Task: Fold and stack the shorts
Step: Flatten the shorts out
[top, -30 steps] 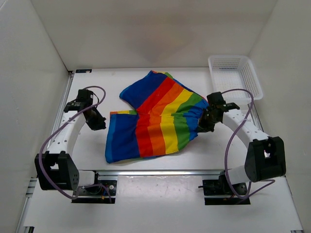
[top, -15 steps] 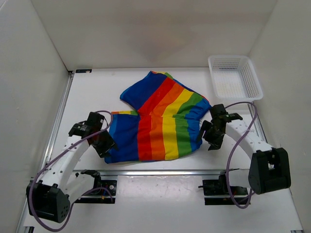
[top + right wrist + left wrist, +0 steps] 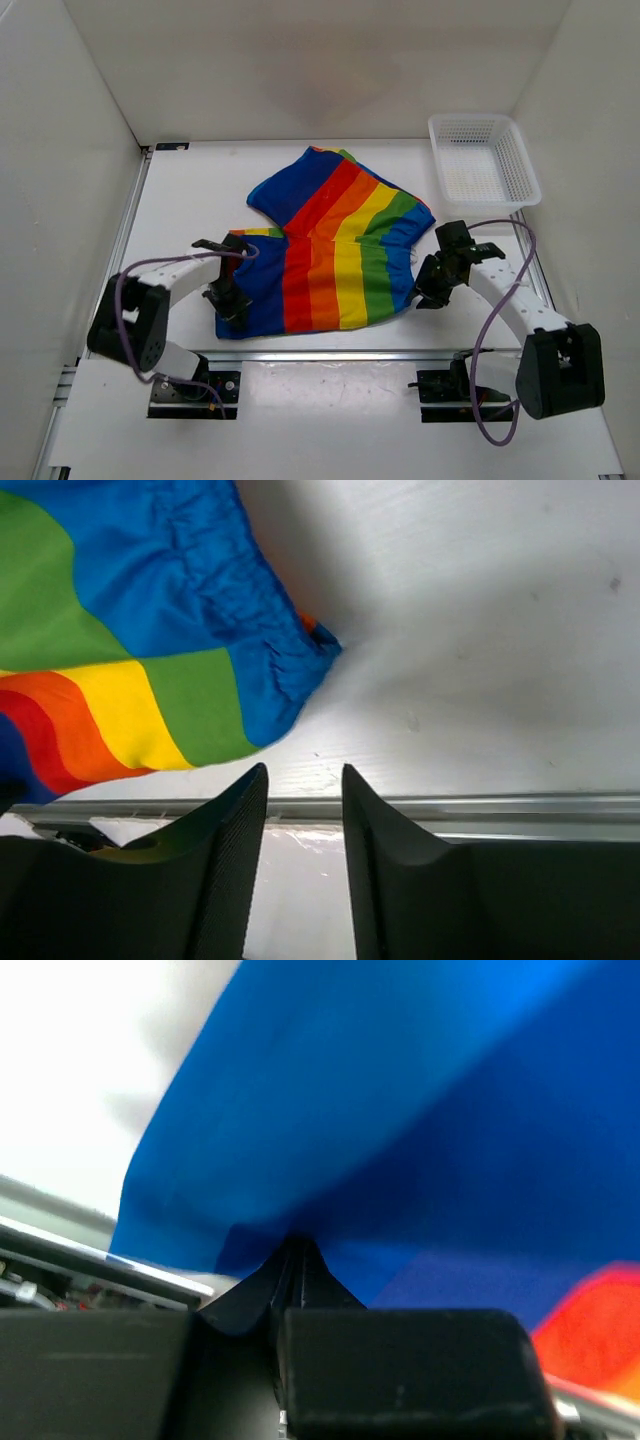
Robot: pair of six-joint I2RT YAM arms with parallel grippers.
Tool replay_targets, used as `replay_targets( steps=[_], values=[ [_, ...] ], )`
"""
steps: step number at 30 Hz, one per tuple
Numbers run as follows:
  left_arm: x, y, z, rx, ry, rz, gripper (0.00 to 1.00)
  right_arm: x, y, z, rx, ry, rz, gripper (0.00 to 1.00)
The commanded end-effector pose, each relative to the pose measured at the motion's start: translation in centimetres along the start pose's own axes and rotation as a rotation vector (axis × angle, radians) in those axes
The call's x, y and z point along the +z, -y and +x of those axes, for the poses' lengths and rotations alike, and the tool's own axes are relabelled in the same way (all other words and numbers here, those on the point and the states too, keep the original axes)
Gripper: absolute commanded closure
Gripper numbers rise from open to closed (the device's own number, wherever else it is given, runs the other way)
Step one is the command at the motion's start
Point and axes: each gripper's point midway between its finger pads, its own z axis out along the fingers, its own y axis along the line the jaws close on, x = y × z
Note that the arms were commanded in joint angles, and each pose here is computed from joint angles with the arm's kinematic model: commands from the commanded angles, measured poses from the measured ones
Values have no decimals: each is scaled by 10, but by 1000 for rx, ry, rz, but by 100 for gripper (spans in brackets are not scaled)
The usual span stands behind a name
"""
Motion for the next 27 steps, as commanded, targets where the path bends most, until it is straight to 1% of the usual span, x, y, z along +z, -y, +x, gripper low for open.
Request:
replay_targets(
  steps=[1, 4, 5, 6, 7, 9, 10, 12, 13, 14, 15, 17, 18, 19, 20, 21, 23, 24, 25, 27],
  values=[
    [9, 19, -23, 12, 79, -17, 87, 15, -7, -2, 12, -30, -32, 58],
    [7, 35, -40, 38, 105, -28, 87, 34, -5, -9, 16, -37, -13, 58],
    [6, 40, -45, 38, 116, -29, 87, 42, -3, -9, 23, -59, 5, 58],
    [-2, 53, -54, 59, 133, -4, 87, 45, -5, -17, 19, -38, 5, 58],
    [2, 57, -58, 60, 134, -22, 87, 49, -3, -15, 32, -53, 19, 60],
    [0, 72, -74, 77, 157, -36, 87, 56, -6, -26, 33, -44, 39, 65],
    [0, 78, -79, 77, 166, -38, 87, 59, -4, -29, 35, -43, 56, 72],
    [-6, 97, -94, 96, 191, -28, 87, 68, -4, -41, 37, -34, 93, 77],
    [3, 100, -100, 114, 184, -66, 87, 75, -2, -44, 51, -44, 123, 82],
    [2, 103, -105, 115, 189, -85, 87, 75, -8, -56, 47, -21, 123, 85],
    [-1, 116, -119, 134, 216, -85, 87, 81, -6, -59, 59, -28, 154, 86],
    [-6, 125, -132, 135, 233, -94, 87, 81, -18, -76, 68, 1, 144, 88],
    [-20, 140, -146, 144, 260, -59, 87, 86, -18, -77, 85, -15, 159, 89],
    [-17, 144, -151, 153, 261, -76, 87, 87, -22, -82, 85, -11, 156, 90],
    [-21, 149, -154, 152, 266, -69, 87, 85, -27, -87, 93, -4, 151, 90],
    [-34, 154, -164, 150, 292, -52, 87, 85, -27, -87, 102, -4, 151, 90],
    [-38, 157, -173, 151, 299, -45, 87, 83, -28, -90, 101, 8, 159, 91],
    [-41, 154, -177, 136, 299, -46, 87, 81, -26, -90, 99, 20, 162, 91],
    [-51, 151, -182, 119, 315, -27, 87, 81, -23, -94, 118, 31, 172, 93],
    [-55, 147, -193, 103, 329, -14, 86, 80, -17, -89, 131, 32, 187, 96]
  ],
)
